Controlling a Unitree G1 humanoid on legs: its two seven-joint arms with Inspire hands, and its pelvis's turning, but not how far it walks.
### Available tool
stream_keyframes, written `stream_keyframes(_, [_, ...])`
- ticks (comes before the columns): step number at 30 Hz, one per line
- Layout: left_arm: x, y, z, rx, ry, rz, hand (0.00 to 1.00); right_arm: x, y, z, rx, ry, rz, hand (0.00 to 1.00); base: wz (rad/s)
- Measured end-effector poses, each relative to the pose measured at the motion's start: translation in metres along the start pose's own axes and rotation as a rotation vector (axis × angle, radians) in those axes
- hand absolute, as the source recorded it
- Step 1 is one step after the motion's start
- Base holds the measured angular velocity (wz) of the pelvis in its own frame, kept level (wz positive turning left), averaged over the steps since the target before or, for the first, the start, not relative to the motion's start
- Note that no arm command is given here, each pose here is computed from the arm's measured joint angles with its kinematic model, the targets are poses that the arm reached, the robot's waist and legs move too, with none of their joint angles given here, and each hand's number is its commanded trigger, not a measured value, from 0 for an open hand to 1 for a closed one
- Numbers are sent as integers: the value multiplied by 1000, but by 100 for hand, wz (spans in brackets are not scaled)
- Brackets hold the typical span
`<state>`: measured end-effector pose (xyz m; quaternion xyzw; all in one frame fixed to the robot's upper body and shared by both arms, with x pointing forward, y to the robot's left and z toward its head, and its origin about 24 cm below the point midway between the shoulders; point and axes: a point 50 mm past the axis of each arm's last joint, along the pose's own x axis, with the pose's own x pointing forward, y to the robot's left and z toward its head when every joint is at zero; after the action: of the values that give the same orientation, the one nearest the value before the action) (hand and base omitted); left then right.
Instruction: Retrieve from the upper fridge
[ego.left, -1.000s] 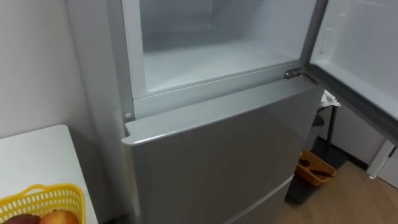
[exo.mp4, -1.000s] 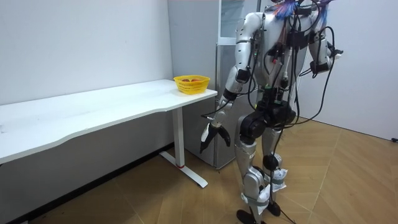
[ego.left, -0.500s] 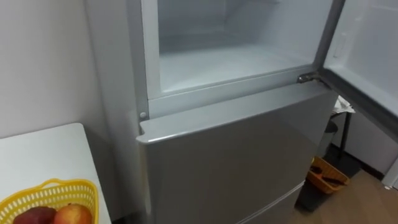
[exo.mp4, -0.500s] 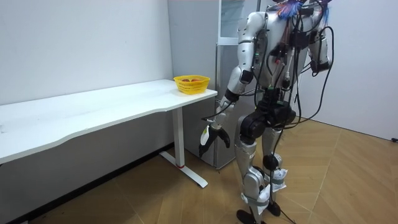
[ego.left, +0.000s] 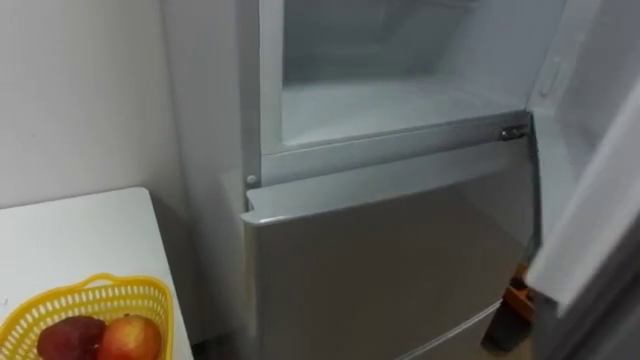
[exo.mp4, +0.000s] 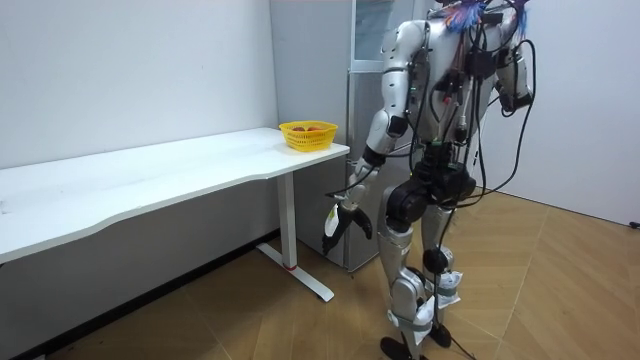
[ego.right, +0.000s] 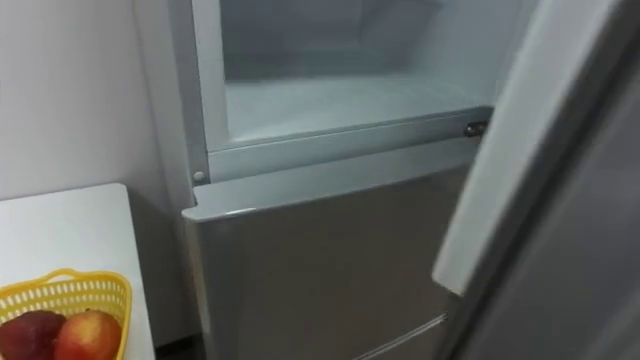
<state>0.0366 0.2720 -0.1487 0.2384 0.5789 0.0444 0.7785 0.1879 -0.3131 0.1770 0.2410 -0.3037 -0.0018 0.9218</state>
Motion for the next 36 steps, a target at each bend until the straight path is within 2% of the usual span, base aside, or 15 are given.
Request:
stream_keyframes(13, [3, 1, 9, -4, -18, 5, 0, 9, 17, -9, -20, 22, 146, 0, 15])
stream_keyframes(21, [-1, -5, -12, 11, 67, 5, 0, 9, 21, -31, 31, 110, 195, 0, 26])
stream_keyframes(29, [-16, -17, -60, 16, 216, -22, 0, 1, -6, -48, 56, 143, 35, 0, 18])
stream_keyframes(36, [-20, -20, -68, 11, 237, -31, 0, 0, -17, -50, 74, 109, -74, 0, 14])
